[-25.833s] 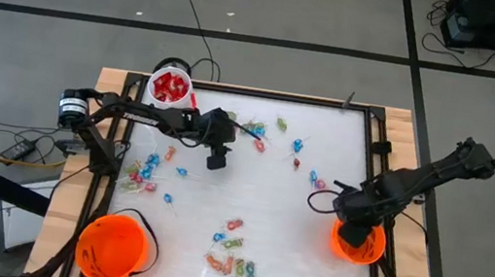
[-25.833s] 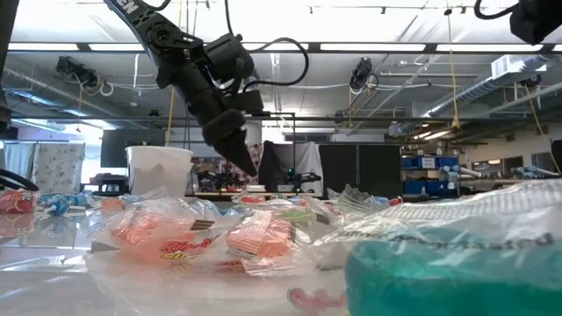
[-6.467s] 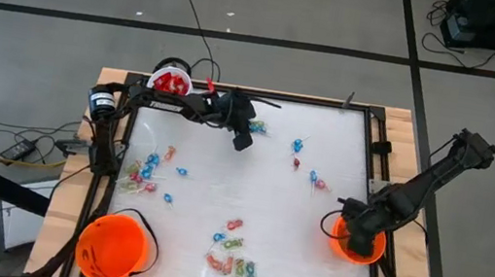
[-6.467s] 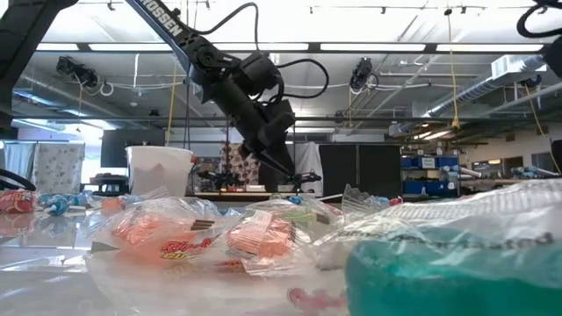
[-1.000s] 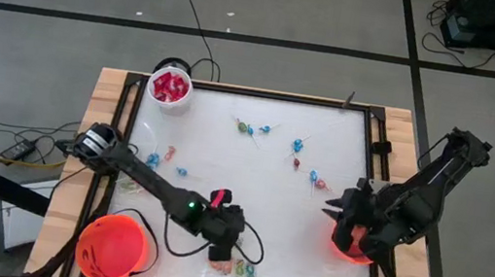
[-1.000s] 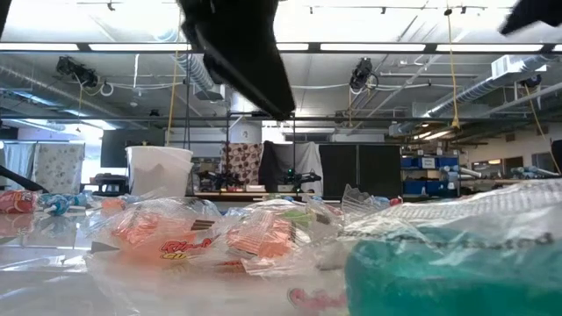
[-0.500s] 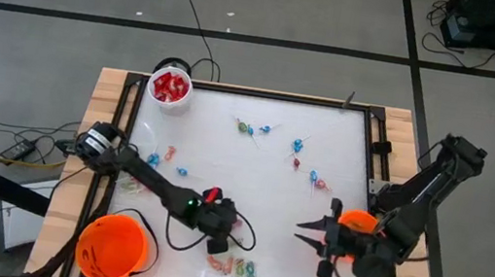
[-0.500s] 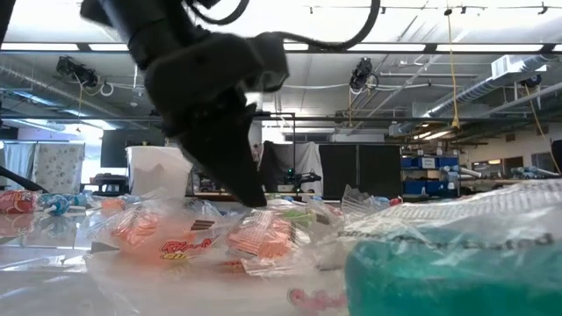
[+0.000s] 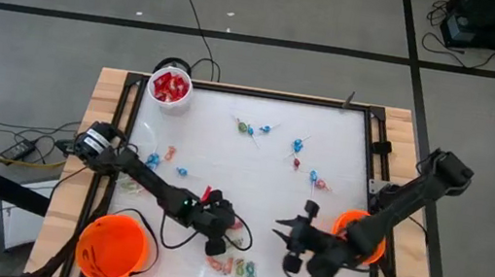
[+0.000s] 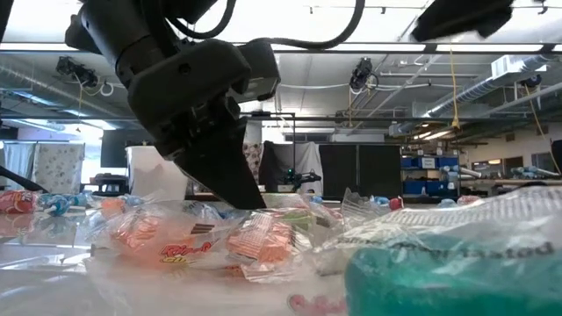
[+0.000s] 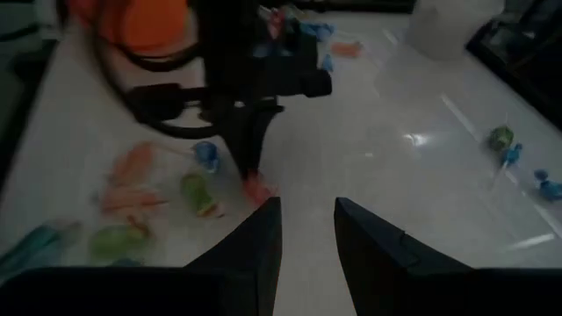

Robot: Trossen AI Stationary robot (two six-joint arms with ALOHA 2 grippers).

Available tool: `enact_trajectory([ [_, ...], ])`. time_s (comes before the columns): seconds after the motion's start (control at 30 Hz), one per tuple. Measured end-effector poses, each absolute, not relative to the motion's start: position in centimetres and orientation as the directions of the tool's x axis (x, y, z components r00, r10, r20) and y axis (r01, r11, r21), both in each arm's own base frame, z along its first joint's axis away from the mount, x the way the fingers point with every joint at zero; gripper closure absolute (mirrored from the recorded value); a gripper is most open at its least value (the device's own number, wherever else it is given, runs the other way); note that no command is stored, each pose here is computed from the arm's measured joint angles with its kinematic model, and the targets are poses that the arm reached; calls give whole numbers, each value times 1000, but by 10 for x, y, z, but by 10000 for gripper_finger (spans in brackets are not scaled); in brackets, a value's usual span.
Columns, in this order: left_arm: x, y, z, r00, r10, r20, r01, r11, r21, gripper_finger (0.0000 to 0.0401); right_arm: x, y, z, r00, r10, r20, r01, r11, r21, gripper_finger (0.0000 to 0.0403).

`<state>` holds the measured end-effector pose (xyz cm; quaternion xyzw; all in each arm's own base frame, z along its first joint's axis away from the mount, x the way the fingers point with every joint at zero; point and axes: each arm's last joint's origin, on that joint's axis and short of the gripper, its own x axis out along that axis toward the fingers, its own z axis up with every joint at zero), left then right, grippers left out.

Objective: Sort candy by brand, put in halloween buckets
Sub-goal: Put the orange candy into the right orange bin

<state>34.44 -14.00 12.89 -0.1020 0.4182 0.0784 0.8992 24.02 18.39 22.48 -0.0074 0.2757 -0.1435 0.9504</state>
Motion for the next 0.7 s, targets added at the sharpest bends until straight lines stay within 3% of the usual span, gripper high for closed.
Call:
enact_trajectory([
  [0.33, 349, -137, 153, 745, 118, -657, -182, 983, -30, 389, 270, 157, 198, 731, -224, -645, 279, 960, -18, 284],
  [0.47, 356, -143, 165, 827, 82, -557, -85, 996, 21, 390, 273, 146, 193, 761, -218, -611, 268, 963, -10, 284],
  [0.7, 359, -144, 172, 866, 96, -491, -39, 991, 125, 391, 286, 131, 188, 834, -33, -550, 135, 980, 147, 284],
])
